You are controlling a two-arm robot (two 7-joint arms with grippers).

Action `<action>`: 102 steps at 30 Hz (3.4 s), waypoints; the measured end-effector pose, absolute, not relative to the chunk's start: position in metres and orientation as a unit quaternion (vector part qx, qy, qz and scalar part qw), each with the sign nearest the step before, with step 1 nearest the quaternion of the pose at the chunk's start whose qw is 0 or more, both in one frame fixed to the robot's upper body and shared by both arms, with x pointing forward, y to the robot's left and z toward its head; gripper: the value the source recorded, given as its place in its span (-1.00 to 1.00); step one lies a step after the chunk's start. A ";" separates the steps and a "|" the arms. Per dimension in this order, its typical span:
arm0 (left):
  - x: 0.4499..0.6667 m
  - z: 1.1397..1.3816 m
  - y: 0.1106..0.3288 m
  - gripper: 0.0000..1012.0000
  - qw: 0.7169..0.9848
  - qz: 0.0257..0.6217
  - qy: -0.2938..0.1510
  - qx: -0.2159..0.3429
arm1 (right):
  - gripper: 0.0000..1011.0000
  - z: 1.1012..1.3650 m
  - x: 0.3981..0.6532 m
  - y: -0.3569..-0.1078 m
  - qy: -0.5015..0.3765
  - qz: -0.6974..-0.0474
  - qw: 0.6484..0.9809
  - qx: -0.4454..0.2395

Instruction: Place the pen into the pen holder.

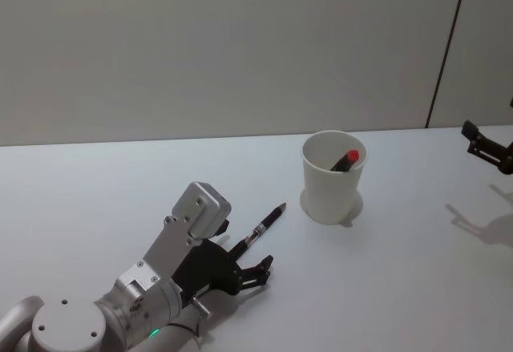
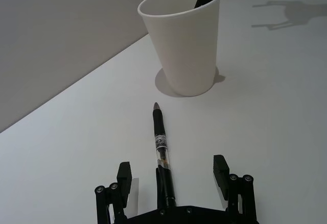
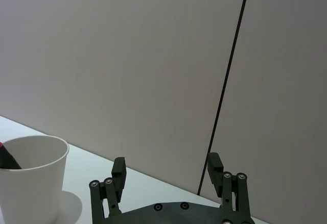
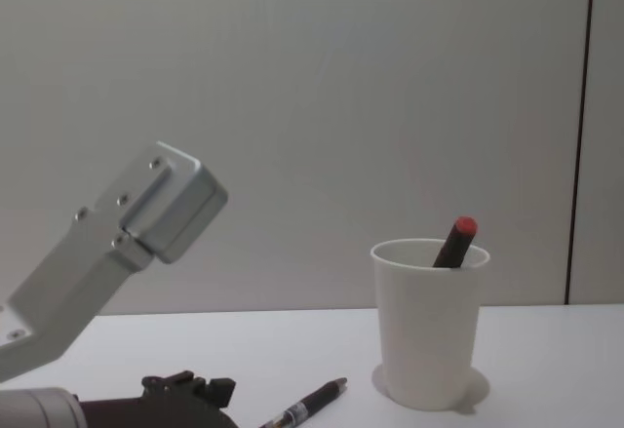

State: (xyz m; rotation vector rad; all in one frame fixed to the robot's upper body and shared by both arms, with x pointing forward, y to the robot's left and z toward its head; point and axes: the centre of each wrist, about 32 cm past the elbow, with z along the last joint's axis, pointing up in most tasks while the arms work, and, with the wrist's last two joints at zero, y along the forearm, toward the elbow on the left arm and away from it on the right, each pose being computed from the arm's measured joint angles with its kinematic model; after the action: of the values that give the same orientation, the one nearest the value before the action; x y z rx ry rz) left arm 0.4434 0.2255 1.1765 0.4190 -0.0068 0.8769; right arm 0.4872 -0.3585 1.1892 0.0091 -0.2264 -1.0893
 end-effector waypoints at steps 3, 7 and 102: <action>0.444 1.176 0.226 0.98 0.884 0.422 -0.003 0.202 | 0.98 1.189 0.487 -0.358 -0.107 -0.517 0.849 0.004; 0.444 1.176 0.226 0.98 0.883 0.422 -0.003 0.203 | 0.98 1.189 0.487 -0.358 -0.107 -0.517 0.849 0.004; 0.445 1.175 0.226 0.98 0.882 0.425 -0.002 0.205 | 0.98 1.189 0.487 -0.358 -0.107 -0.517 0.849 0.004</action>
State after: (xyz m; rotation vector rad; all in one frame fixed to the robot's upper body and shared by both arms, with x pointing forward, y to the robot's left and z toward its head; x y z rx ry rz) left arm 0.4446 0.2258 1.1750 0.4267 -0.0046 0.8843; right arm 0.4872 -0.3585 1.1893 0.0091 -0.2264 -1.0893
